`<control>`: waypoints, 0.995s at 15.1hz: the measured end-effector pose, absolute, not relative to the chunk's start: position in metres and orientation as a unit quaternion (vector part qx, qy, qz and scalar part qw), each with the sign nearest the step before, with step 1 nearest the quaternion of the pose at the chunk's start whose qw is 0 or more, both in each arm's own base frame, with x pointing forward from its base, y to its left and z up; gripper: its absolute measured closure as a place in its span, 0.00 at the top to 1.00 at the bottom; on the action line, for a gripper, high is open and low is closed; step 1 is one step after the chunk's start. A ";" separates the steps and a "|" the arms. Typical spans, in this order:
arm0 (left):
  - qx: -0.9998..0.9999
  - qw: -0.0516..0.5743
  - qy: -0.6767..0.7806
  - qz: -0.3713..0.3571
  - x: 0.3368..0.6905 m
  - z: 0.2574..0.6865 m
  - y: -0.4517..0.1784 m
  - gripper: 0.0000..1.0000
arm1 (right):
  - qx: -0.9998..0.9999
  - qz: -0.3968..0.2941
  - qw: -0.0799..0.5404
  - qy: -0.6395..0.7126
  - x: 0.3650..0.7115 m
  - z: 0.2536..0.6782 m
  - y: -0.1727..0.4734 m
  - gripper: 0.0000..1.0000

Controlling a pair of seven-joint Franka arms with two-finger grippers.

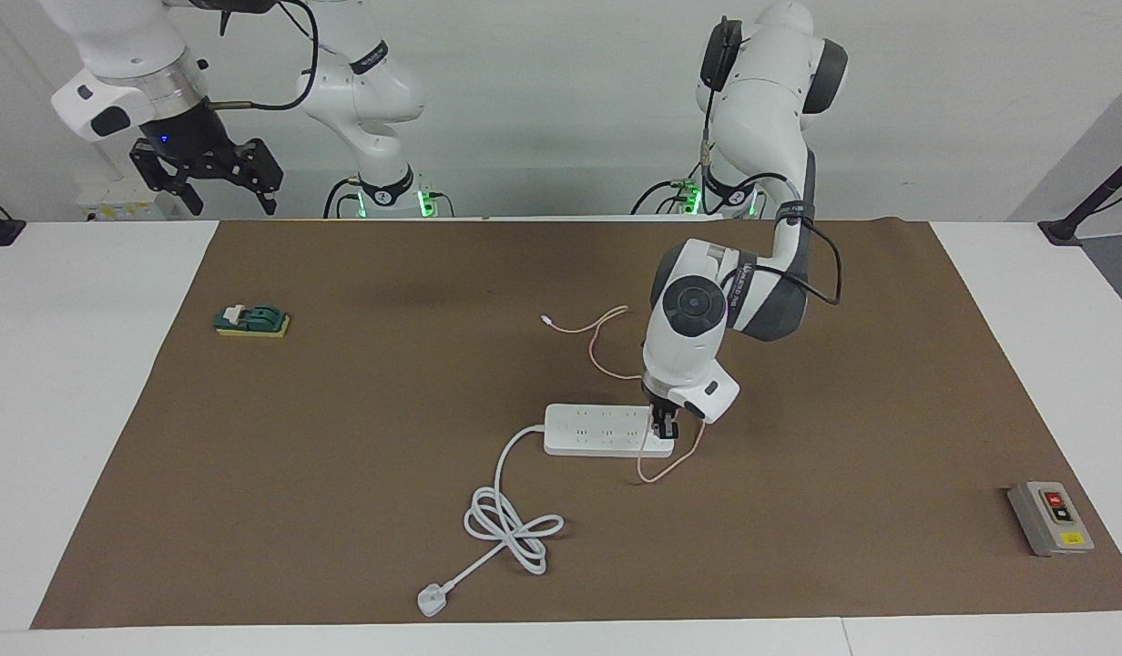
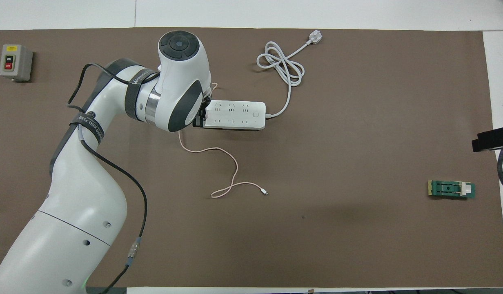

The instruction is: Plug charger into power strip

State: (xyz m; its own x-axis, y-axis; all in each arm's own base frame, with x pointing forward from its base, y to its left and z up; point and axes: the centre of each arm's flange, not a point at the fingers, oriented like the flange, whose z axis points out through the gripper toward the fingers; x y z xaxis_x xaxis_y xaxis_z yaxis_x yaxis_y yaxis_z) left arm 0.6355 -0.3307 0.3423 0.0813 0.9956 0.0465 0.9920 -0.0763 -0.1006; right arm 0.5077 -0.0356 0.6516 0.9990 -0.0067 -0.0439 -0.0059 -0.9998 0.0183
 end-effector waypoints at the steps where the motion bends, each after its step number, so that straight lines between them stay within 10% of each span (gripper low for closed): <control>1: -0.733 0.053 -0.678 0.017 0.636 0.342 -0.330 0.31 | 1.000 -0.022 0.009 -0.003 0.508 0.652 -0.036 1.00; 15: -0.746 0.021 -0.665 0.006 0.625 0.361 -0.330 0.31 | 1.000 -0.022 0.009 -0.004 0.507 0.652 -0.037 1.00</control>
